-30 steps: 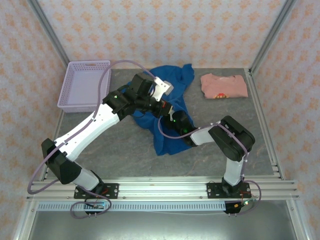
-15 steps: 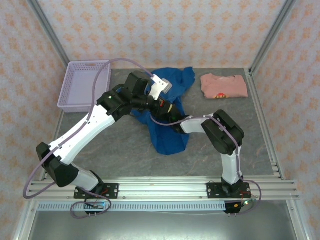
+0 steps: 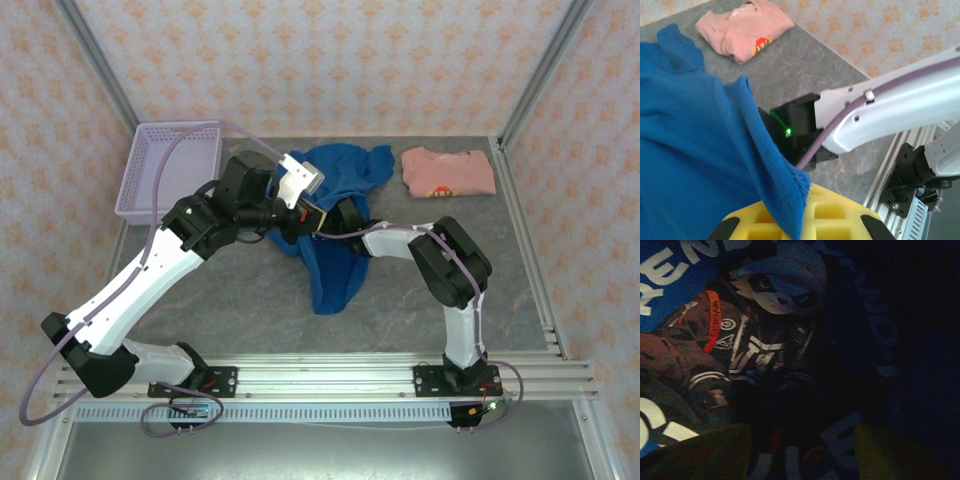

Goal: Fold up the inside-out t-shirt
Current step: Turn the T-shirt inside out at the center of the table.

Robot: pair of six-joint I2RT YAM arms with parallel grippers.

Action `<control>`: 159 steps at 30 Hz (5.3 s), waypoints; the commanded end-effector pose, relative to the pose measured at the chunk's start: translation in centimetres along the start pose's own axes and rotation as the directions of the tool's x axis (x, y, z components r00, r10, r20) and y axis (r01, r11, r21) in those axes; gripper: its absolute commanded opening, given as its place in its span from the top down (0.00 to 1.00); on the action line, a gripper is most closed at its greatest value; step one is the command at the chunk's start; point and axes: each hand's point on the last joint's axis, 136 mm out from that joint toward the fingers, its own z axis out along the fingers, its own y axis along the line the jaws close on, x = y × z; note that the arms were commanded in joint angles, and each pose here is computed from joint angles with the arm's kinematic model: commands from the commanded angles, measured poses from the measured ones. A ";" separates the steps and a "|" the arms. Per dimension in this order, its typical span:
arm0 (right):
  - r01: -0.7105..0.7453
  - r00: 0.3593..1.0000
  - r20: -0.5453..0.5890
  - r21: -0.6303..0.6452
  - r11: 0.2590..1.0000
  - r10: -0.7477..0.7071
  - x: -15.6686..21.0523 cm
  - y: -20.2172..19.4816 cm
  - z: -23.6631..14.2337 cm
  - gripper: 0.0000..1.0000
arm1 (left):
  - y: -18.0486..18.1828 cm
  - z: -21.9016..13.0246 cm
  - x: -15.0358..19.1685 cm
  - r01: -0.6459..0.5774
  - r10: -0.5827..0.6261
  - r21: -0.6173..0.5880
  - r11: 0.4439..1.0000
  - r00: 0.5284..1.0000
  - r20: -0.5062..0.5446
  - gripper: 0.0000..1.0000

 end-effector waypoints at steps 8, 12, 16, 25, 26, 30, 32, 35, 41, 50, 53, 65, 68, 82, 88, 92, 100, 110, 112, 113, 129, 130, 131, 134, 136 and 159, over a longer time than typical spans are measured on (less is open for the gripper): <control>0.184 0.982 -0.064 0.103 0.977 -0.178 -1.6 -1.4 1.1 0.39 | -3.9 -3.0 -3.4 -0.078 0.054 0.154 0.985 0.987 0.149 1.00; 0.208 0.976 -0.076 0.090 0.974 -0.202 -2.1 -0.9 2.1 0.34 | -4.1 -3.4 -4.3 -0.092 0.065 0.150 0.984 0.983 0.172 1.00; 0.236 0.968 -0.104 0.079 0.969 -0.227 -2.2 -0.5 3.0 0.30 | -3.8 -4.1 -5.5 -0.102 0.078 0.110 0.989 0.975 0.206 1.00; 0.278 0.944 -0.192 0.029 0.960 -0.267 -1.1 0.7 4.7 0.12 | -2.9 -5.9 -8.6 -0.123 0.117 0.001 0.992 0.945 0.304 1.00; 0.287 0.938 -0.211 0.022 0.958 -0.276 -0.8 0.8 4.9 0.12 | -2.7 -6.2 -9.0 -0.119 0.119 -0.019 0.993 0.942 0.314 1.00; 0.323 0.897 -0.314 -0.016 0.946 -0.311 2.0 0.7 5.1 0.18 | -0.3 -7.2 -9.6 -0.058 0.113 -0.161 0.985 0.928 0.355 1.00; 0.316 0.874 -0.370 -0.056 0.947 -0.314 3.8 0.9 4.8 0.24 | 1.5 -7.8 -9.7 -0.005 0.103 -0.254 0.967 0.920 0.377 1.00; 0.283 0.844 -0.440 -0.121 0.952 -0.307 6.0 1.3 4.3 0.37 | 3.1 -8.6 -9.5 0.045 0.101 -0.339 0.940 0.910 0.401 1.00; 0.256 0.836 -0.465 -0.140 0.957 -0.292 6.2 1.4 3.8 0.77 | 7.0 -9.3 -7.6 0.145 0.081 -0.509 0.849 0.915 0.394 1.00; 0.184 0.941 -0.264 -0.125 0.975 -0.211 -0.6 0.8 -1.2 1.00 | 16.6 -11.0 -2.2 0.356 -0.085 -0.736 0.576 0.921 0.379 1.00; 0.146 0.967 -0.184 -0.164 0.976 -0.176 -1.6 1.1 -3.6 1.00 | 18.8 -11.0 -0.7 0.405 -0.146 -0.736 0.542 0.908 0.392 1.00; 0.145 0.986 -0.024 -0.384 0.912 -0.166 -3.1 5.6 -8.0 1.00 | 24.0 -5.3 2.6 0.429 -0.314 -0.735 0.526 0.901 0.300 1.00; 0.165 0.985 0.022 -0.402 0.901 -0.171 -3.7 6.1 -8.8 1.00 | 25.0 -4.2 2.2 0.419 -0.326 -0.743 0.521 0.903 0.280 1.00; 0.230 0.966 0.225 -0.528 0.818 -0.126 -7.8 7.8 -14.7 1.00 | 32.4 0.2 2.6 0.514 -0.485 -0.713 0.476 0.830 0.275 1.00; 0.187 0.963 0.262 -0.514 0.837 -0.054 -9.4 6.6 -15.9 1.00 | 35.1 -0.6 4.2 0.588 -0.556 -0.678 0.441 0.772 0.308 1.00; 0.103 0.956 0.287 -0.505 0.857 0.054 -12.4 5.9 -16.3 1.00 | 33.5 1.8 5.6 0.581 -0.572 -0.631 0.514 0.780 0.253 1.00; 0.118 0.989 0.139 -0.466 0.877 -0.059 -9.1 6.7 -14.4 0.99 | 29.8 3.2 6.8 0.591 -0.571 -0.560 0.581 0.786 0.237 1.00; 0.195 0.980 0.135 -0.493 0.848 -0.147 -3.5 9.2 -15.5 0.55 | 22.3 0.0 0.2 0.572 -0.504 -0.340 0.746 0.819 0.274 1.00; 0.218 0.974 0.165 -0.517 0.828 -0.154 -3.1 9.8 -16.3 0.49 | 19.4 -1.0 -1.4 0.541 -0.475 -0.274 0.795 0.836 0.274 1.00; 0.237 0.970 0.180 -0.516 0.823 -0.166 -3.0 10.0 -16.6 0.48 | 17.9 -1.5 -1.9 0.523 -0.462 -0.246 0.816 0.846 0.267 1.00; 0.102 0.974 0.226 -0.484 0.869 0.011 -5.7 10.3 -14.6 0.58 | 8.6 -4.6 -1.9 0.373 -0.345 -0.107 0.922 0.914 0.214 1.00; 0.092 0.974 0.225 -0.491 0.867 0.024 -5.7 10.2 -14.6 0.58 | 8.6 -4.6 -1.8 0.368 -0.340 -0.106 0.924 0.916 0.213 1.00; 0.074 0.974 0.224 -0.484 0.872 0.042 -5.8 9.8 -14.6 0.58 | 8.4 -4.7 -1.8 0.363 -0.336 -0.102 0.926 0.917 0.216 1.00; 0.009 0.972 0.207 -0.491 0.871 0.107 -5.9 8.9 -14.2 0.57 | 8.0 -5.0 -1.9 0.339 -0.313 -0.089 0.937 0.924 0.220 1.00; -0.041 0.967 0.196 -0.505 0.862 0.161 -5.9 8.2 -14.0 0.56 | 7.8 -5.2 -1.9 0.321 -0.294 -0.091 0.943 0.929 0.224 1.00; -0.268 0.939 0.053 -0.503 0.822 0.339 -4.6 8.1 -11.2 0.43 | 5.5 -7.4 -0.4 0.178 -0.154 -0.069 0.982 0.953 0.260 1.00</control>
